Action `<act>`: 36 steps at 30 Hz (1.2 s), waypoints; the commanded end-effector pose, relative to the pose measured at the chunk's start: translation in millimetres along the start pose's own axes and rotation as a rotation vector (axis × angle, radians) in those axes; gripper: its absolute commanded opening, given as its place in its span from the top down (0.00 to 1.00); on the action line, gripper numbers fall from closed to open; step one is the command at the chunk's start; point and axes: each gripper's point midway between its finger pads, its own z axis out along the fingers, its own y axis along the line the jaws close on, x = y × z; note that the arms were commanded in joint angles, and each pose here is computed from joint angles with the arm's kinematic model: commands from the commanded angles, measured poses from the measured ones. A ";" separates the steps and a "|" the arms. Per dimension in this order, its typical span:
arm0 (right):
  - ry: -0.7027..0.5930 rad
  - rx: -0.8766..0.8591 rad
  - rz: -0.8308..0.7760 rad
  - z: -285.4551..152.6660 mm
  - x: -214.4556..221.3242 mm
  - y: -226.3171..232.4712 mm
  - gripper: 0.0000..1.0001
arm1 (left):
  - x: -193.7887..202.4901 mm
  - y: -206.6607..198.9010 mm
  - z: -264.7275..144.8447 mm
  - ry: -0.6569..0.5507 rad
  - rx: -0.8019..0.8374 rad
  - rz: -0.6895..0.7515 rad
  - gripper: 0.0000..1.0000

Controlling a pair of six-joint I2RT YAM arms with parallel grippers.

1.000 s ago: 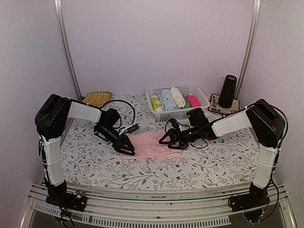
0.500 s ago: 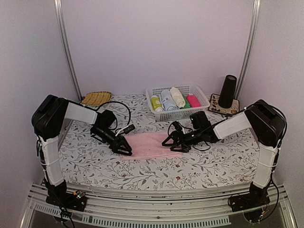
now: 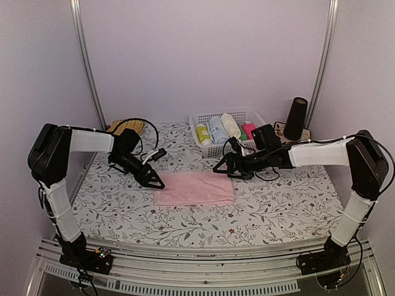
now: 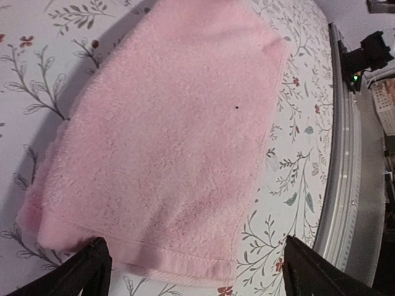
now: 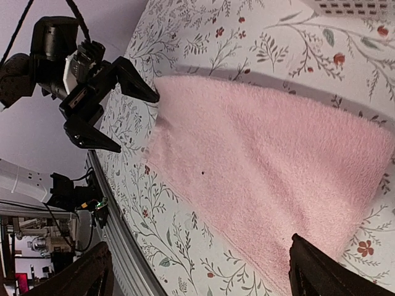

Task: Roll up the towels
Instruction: Smooth out the towel at the center of the board.

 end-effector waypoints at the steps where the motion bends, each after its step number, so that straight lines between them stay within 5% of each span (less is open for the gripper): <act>1: -0.088 0.175 -0.054 -24.3 -29.4 -5.5 0.01 | 5.2 30.5 -9.7 0.028 -0.196 -0.070 0.03; 9: -0.062 0.345 -0.046 -14.1 -16.6 -35.9 0.01 | 24.9 41.7 0.2 0.085 -0.231 -0.118 0.08; 19: -0.049 0.386 -0.078 -3.2 -9.2 -46.3 0.01 | 22.4 62.7 14.4 0.122 -0.274 -0.155 0.45; 26: -0.065 0.460 -0.092 10.1 -24.8 -64.8 0.01 | 25.7 109.7 12.0 0.175 -0.480 -0.172 0.81; 29: -0.113 0.483 -0.119 11.2 -44.5 -63.4 0.01 | 24.8 130.2 2.7 0.198 -0.581 -0.151 0.81; 32: -0.141 0.463 -0.155 18.0 -57.8 -59.4 0.01 | 18.3 150.7 -15.9 0.208 -0.712 -0.112 0.70; 36: -0.115 0.429 -0.181 37.9 -65.9 -60.4 0.01 | 0.9 166.8 -37.1 0.184 -0.794 -0.077 0.38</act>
